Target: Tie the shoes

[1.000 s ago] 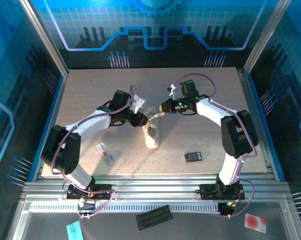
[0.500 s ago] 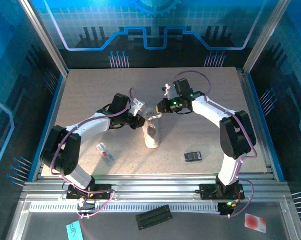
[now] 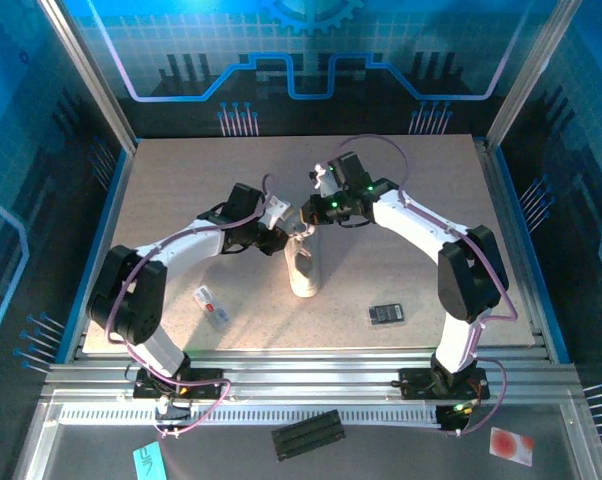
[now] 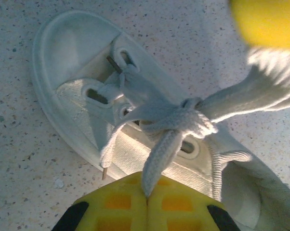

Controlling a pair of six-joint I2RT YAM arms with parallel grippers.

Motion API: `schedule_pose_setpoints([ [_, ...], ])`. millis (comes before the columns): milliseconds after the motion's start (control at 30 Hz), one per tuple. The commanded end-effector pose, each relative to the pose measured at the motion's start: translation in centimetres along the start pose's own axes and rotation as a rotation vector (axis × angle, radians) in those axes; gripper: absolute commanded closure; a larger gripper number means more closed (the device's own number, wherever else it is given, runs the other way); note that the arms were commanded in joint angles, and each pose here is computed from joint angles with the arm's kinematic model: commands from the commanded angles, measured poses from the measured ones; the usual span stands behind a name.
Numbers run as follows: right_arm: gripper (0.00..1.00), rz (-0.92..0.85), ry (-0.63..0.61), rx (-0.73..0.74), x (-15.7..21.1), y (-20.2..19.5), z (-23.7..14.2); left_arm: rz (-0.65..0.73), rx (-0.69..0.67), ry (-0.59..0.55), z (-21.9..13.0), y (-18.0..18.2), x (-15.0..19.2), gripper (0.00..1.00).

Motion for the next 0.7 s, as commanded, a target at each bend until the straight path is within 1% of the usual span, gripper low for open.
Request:
schedule_pose_setpoints([
  [0,1.00,-0.034,-0.084,-0.022,-2.4,2.3,-2.1,-0.001,-0.033,0.038,0.1,0.7,0.0,1.00],
  [133,1.00,-0.038,-0.070,-0.041,-2.9,2.7,-1.4,-0.006,-0.030,0.045,0.5,0.9,-0.1,1.00],
  [400,1.00,-0.026,-0.037,-0.027,-2.1,2.1,-0.5,0.008,-0.023,0.043,0.5,0.9,-0.2,1.00],
  [500,1.00,-0.015,-0.026,-0.004,-1.4,1.0,-0.3,0.021,-0.007,0.040,0.4,0.7,-0.2,1.00],
  [667,1.00,0.020,-0.007,0.037,-0.1,-1.8,0.0,0.059,0.014,0.037,0.1,0.3,0.1,1.00],
])
Point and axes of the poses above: each hand's point on the last joint's axis, 136 mm out from that joint toward the fingers, its own z axis out along the fingers, its own y axis along the line the jaws close on, x = y × z, the point moved 7 cm from there along -z, back along the fingers, and after that the axes turned 7 degrees about -z, right-handed, at the moved point
